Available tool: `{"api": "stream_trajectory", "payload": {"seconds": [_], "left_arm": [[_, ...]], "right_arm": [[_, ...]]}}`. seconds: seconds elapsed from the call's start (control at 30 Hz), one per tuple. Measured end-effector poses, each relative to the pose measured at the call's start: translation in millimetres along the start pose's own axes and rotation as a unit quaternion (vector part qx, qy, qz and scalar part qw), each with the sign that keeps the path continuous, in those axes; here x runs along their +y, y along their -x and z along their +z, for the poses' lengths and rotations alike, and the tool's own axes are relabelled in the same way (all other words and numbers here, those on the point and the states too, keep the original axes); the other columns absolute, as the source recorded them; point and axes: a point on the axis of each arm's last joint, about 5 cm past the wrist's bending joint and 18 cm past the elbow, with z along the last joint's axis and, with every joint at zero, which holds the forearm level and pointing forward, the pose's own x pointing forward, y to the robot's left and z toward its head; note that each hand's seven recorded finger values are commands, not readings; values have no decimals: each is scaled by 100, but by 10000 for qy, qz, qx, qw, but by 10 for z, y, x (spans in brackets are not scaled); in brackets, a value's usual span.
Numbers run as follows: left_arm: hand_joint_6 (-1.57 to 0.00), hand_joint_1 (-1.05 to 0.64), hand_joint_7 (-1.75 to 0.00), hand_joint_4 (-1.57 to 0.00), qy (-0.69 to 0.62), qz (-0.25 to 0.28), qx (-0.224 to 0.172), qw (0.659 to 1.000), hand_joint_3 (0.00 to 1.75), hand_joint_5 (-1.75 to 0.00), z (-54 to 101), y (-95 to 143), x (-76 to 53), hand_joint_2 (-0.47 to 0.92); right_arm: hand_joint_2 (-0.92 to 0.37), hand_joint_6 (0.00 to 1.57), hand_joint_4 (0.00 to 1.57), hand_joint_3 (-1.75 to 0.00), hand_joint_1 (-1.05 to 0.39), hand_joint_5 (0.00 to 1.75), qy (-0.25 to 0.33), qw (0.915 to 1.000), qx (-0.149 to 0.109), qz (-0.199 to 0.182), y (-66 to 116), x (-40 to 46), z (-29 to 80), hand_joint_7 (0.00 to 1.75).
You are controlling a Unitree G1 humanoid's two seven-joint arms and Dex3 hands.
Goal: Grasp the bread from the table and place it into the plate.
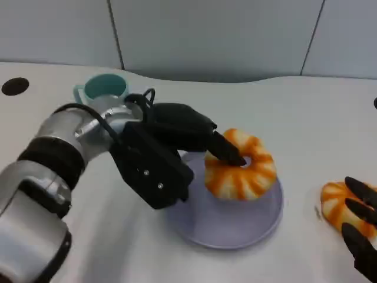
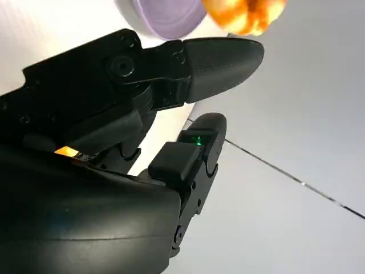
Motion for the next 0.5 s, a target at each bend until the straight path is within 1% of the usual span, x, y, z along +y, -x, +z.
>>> {"api": "stream_trajectory", "payload": {"seconds": [0.13,0.27,0.37,0.43,0.5], "left_arm": [[-59,-70,-10,-13,-88,-78,34,9999,0,-78,1,77,127,89],[-60,-70,-10,-15,-109,-156,114,9998,0,-80,1,135,202,88],[-55,-70,-7,-8,-164,-174,141,9996,0,-77,8,188,264,89],[-52,-70,-5,-5,-146,-298,210,9992,0,-74,7,238,310,88],[-48,-69,-2,-2,-104,-399,289,9987,0,-67,5,282,350,87]], "right_arm": [[-92,88,102,-29,-34,3,1,10000,9,-15,1,0,-6,1],[-92,88,101,-29,-34,2,-14,10000,-32,-16,-1,0,-4,1],[-92,88,102,-29,-34,2,-18,10000,-33,-12,-1,0,-3,1],[-92,88,102,-29,-35,2,-22,10000,-35,-9,-1,-2,-1,1],[-92,88,102,-29,-35,2,-19,10000,-30,-11,3,-4,-1,0]]}}
